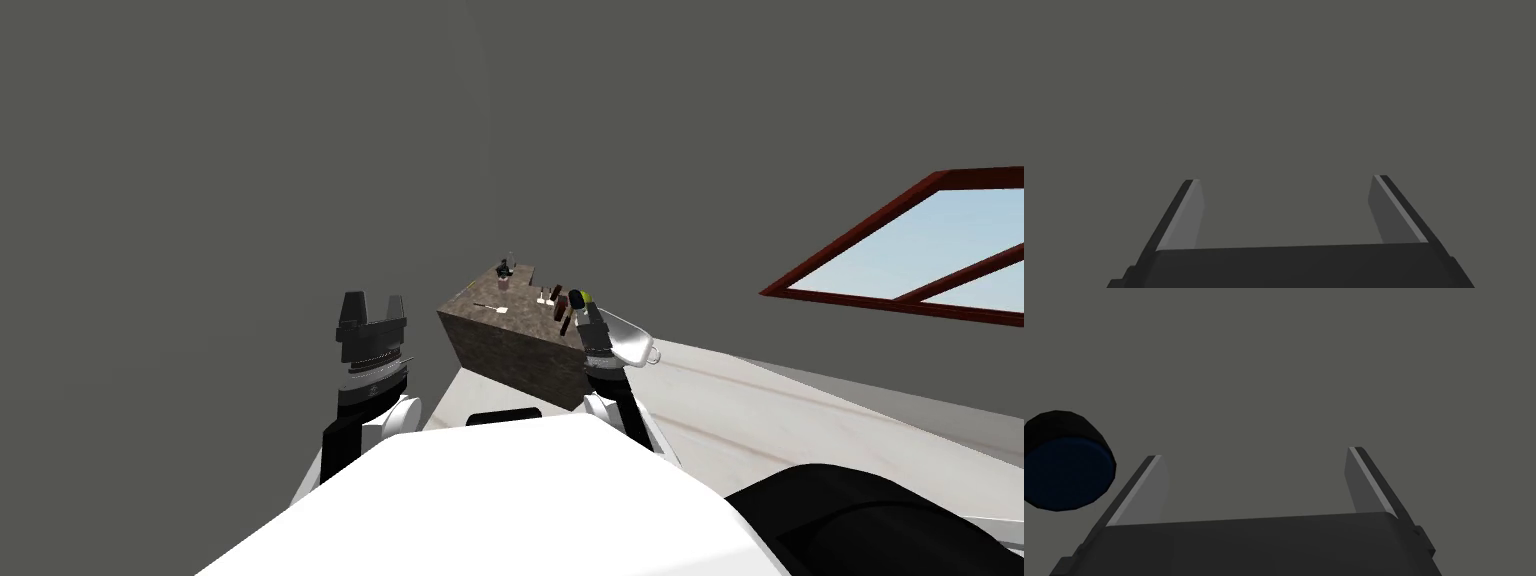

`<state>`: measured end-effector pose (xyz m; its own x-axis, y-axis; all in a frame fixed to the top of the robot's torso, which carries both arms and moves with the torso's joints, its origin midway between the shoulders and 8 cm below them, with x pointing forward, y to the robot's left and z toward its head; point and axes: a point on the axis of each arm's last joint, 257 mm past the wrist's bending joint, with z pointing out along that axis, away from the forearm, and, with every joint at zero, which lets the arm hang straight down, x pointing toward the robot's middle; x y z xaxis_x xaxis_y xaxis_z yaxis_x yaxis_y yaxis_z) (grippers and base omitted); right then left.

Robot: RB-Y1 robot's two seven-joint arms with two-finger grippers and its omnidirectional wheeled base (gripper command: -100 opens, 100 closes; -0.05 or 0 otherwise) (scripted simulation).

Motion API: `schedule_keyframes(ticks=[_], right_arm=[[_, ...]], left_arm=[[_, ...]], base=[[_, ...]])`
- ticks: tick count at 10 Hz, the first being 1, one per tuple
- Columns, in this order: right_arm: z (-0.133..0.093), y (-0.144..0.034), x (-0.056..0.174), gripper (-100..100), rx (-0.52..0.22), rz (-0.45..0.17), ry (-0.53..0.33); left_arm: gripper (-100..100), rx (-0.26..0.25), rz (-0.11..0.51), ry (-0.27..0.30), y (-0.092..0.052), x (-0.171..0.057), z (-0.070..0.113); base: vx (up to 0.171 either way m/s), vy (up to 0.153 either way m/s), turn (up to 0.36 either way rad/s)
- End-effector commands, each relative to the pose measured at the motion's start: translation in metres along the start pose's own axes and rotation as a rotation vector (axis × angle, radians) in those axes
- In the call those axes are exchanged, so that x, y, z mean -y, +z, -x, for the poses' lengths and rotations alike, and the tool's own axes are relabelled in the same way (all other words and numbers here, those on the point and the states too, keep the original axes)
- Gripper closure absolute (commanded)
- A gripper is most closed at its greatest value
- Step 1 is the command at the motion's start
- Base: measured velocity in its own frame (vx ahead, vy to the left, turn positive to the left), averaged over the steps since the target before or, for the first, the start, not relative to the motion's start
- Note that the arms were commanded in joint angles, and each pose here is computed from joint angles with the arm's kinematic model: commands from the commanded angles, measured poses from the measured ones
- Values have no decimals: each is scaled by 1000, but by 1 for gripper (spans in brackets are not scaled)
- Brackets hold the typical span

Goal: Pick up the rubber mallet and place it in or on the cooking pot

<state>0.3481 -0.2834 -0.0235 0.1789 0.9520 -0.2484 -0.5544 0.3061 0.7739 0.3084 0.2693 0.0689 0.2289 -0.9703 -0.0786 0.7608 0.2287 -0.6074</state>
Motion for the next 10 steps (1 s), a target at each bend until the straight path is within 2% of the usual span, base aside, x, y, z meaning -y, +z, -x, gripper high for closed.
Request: schedule_keyframes(ticks=[1, 5, 10], right_arm=[[2, -3, 16, -100, -35, -40, -100], [10, -15, 59, -100, -116, -143, -347], [41, -35, 113, -100, -208, -270, -655]], left_arm=[[0, 0, 0, 0, 0, 0, 0], [0, 0, 0, 0, 0, 0, 0], [0, 0, 0, 0, 0, 0, 0]], base=[[-71, 121, -66], [-83, 134, -82], [-33, 136, -81]])
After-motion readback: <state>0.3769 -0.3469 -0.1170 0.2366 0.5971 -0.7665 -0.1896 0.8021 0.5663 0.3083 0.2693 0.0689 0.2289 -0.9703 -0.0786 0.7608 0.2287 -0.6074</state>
